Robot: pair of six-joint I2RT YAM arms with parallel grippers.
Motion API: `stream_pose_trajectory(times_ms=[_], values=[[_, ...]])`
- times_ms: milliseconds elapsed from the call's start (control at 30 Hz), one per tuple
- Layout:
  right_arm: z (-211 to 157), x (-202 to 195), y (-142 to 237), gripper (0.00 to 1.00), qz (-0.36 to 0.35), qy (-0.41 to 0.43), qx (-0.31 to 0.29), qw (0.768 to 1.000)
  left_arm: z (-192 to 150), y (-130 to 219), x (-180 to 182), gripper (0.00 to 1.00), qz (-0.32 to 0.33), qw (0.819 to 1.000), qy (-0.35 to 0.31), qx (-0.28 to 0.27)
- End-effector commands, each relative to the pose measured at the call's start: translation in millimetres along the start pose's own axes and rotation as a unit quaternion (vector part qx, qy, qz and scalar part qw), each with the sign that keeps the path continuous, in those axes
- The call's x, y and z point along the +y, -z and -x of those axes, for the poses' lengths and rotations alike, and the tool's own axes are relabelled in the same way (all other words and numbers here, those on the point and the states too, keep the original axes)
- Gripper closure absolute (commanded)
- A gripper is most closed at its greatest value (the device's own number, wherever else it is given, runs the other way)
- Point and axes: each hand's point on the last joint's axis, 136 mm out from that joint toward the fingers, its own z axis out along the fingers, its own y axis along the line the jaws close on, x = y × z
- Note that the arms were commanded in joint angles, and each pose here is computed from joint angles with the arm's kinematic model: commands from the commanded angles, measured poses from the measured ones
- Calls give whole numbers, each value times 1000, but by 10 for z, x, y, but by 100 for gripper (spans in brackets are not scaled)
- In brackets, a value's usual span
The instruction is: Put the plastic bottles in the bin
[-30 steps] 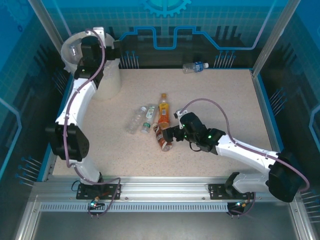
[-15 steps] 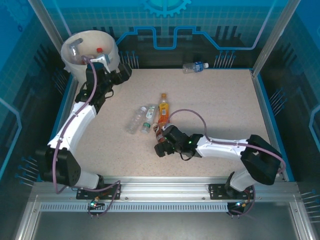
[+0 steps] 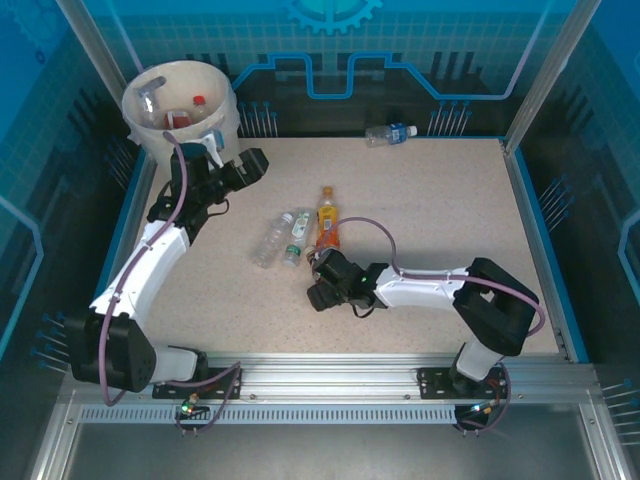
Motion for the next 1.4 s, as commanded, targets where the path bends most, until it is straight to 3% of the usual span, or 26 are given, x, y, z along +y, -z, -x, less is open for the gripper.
stream_pose_trajectory(times_ms=[0, 200, 533, 700, 1033, 1367], values=[[-20, 30, -3, 26, -13, 14, 13, 1000, -123, 11, -62, 1, -25, 999, 10, 20], [-25, 103, 8, 39, 11, 15, 22, 1000, -194, 7, -50, 1, -26, 999, 7, 37], [100, 150, 204, 53, 38, 14, 1, 999, -196, 44, -37, 1, -28, 999, 4, 24], [219, 218, 365, 57, 92, -20, -15, 995, -187, 35, -65, 1, -37, 999, 5, 20], [765, -56, 839, 61, 168, -93, -119, 974, -361, 22, -211, 1, -87, 995, 13, 37], [1178, -361, 1235, 63, 215, -145, -219, 941, -801, 4, -575, 1, -153, 982, 6, 115]])
